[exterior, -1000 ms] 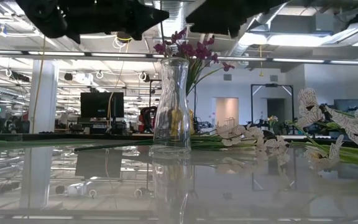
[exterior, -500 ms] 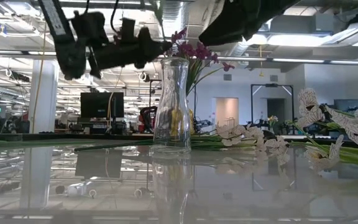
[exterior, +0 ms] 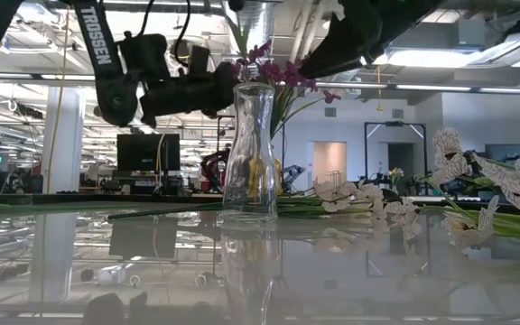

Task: Sort flowers into vase by color
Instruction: Put the right black flower into the yellow vase

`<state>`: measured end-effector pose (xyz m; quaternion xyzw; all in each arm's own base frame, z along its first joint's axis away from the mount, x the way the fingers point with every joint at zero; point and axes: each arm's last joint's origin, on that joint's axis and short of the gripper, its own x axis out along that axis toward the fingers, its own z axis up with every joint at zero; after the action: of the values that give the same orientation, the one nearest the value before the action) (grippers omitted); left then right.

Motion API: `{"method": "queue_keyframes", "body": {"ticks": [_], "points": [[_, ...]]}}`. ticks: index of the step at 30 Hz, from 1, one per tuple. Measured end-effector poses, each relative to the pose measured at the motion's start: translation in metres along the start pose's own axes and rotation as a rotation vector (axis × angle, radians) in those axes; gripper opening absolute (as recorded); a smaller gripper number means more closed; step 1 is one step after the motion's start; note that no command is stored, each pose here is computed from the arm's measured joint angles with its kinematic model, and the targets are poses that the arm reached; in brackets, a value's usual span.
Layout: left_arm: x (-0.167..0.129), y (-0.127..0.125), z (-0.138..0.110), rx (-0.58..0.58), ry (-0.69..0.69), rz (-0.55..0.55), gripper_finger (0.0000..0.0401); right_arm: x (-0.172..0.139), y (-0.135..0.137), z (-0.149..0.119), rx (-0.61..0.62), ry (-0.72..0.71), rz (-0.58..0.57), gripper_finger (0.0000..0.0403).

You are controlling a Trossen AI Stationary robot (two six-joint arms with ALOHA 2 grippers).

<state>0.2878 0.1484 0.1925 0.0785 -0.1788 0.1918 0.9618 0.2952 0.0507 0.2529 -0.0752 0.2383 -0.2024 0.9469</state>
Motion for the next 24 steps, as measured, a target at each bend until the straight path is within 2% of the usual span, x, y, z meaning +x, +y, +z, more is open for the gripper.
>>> {"method": "queue_keyframes", "body": {"ticks": [14, 24], "points": [[0.011, 0.003, 0.010, 0.054, -0.051, 0.009, 0.0000, 0.000, 0.000, -0.001, -0.002, 0.004, -0.001, 0.0214], [0.010, 0.003, 0.001, 0.044, 0.046, 0.011, 0.0000, 0.000, 0.000, -0.002, -0.006, 0.011, 0.001, 0.0214]]}}
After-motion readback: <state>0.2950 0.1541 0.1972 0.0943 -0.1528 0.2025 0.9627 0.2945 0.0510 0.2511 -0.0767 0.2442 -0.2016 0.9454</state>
